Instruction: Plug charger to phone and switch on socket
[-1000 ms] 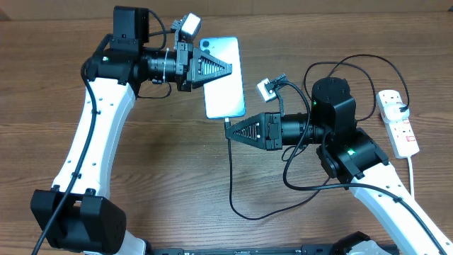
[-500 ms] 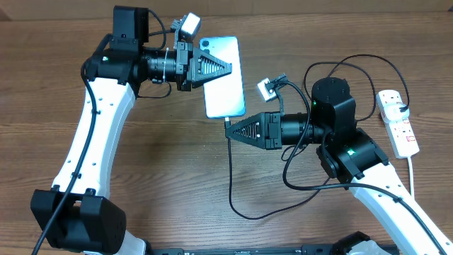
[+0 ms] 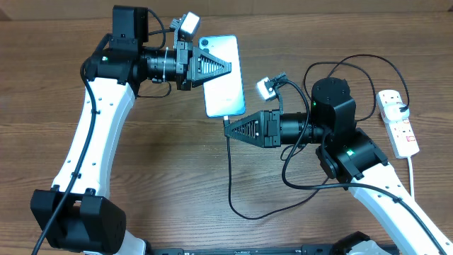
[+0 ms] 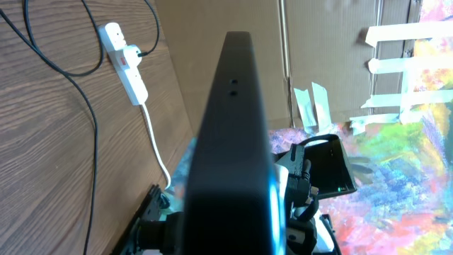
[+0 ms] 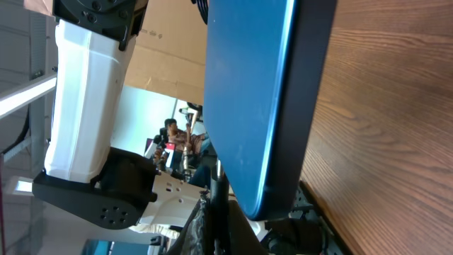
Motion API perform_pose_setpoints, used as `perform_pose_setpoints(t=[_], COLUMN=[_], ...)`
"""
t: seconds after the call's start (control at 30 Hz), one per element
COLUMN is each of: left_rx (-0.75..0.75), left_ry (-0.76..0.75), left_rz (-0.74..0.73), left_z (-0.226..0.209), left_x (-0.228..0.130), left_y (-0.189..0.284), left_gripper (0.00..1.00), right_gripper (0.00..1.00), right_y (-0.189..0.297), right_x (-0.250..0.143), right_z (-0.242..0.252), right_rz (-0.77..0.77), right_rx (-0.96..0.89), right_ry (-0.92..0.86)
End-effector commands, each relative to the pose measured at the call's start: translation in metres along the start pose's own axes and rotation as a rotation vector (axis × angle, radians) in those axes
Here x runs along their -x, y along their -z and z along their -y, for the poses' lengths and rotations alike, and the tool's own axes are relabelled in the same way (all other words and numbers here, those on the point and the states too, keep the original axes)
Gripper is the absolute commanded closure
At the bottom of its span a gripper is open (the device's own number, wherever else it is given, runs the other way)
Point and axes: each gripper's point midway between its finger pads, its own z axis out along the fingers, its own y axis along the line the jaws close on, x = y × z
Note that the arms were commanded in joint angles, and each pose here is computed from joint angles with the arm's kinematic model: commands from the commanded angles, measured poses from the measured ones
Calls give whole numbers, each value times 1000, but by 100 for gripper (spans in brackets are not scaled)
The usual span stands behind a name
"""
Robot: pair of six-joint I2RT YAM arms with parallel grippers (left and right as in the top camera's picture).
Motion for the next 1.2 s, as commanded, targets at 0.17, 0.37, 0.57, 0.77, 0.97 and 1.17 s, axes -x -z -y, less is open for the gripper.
perform_pose_setpoints(t=[0.17, 0.37, 0.57, 0.77, 0.97, 1.17], left_rx=[-78, -80, -80, -80, -82, -86], left_ry=[-48, -41, -41, -51, -93, -102], left_rz=[-43, -45, -45, -43, -40, -35], left_z=[27, 28, 28, 28, 29, 31], left_x=[-9, -9, -9, -8, -7, -4], left_y=[1, 0, 0, 0, 1, 2], left_gripper=[96, 96, 96, 96, 96, 96], right_gripper=[96, 96, 96, 96, 96, 96], right_y=[1, 1, 1, 1, 2, 7], right_x=[7, 5, 3, 2, 2, 3], right_z=[-1, -3, -4, -5, -9, -10], right_rz=[33, 20, 11, 4, -7, -12], right_rx=[-7, 3, 9, 15, 35, 45], right_ry=[-2, -1, -10, -18, 3, 2])
